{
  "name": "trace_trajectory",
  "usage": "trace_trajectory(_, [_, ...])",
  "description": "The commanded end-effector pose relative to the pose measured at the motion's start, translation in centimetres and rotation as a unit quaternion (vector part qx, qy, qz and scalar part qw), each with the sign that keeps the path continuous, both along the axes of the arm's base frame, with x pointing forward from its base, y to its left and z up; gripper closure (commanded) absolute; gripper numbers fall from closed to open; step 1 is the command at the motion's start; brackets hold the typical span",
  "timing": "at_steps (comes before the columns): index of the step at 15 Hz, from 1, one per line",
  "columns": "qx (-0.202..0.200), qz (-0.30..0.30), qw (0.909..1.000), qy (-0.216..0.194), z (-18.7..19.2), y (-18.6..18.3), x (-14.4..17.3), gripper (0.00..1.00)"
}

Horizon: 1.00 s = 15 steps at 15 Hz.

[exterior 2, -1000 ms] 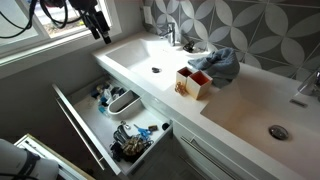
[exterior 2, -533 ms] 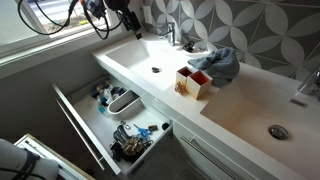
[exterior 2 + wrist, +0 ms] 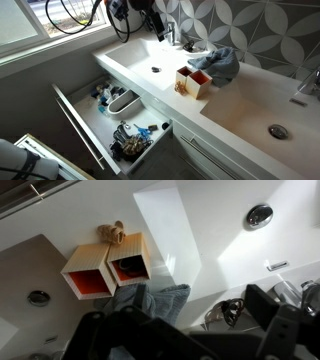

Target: Pick up the box on the left and move t to the left side of the sink

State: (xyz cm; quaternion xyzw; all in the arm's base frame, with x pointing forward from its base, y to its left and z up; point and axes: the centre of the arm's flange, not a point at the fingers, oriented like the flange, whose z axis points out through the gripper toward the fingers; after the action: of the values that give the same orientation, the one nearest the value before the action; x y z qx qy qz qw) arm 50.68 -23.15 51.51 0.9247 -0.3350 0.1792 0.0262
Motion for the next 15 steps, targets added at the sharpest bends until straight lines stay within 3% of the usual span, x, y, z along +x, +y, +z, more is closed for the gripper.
trace_trajectory(1, [0.0,0.001,1.0,0.0,0.0,0.2,0.1,0.0])
trace_trajectory(4, [-0.002,0.026,0.9997,-0.002,-1.9,-1.8,1.2,0.0])
trace_trajectory(10, [-0.006,0.078,0.9924,0.095,-7.6,-6.8,2.3,0.0])
trace_trajectory(15, [-0.008,0.113,0.9845,0.134,-12.1,-7.4,4.0,0.0])
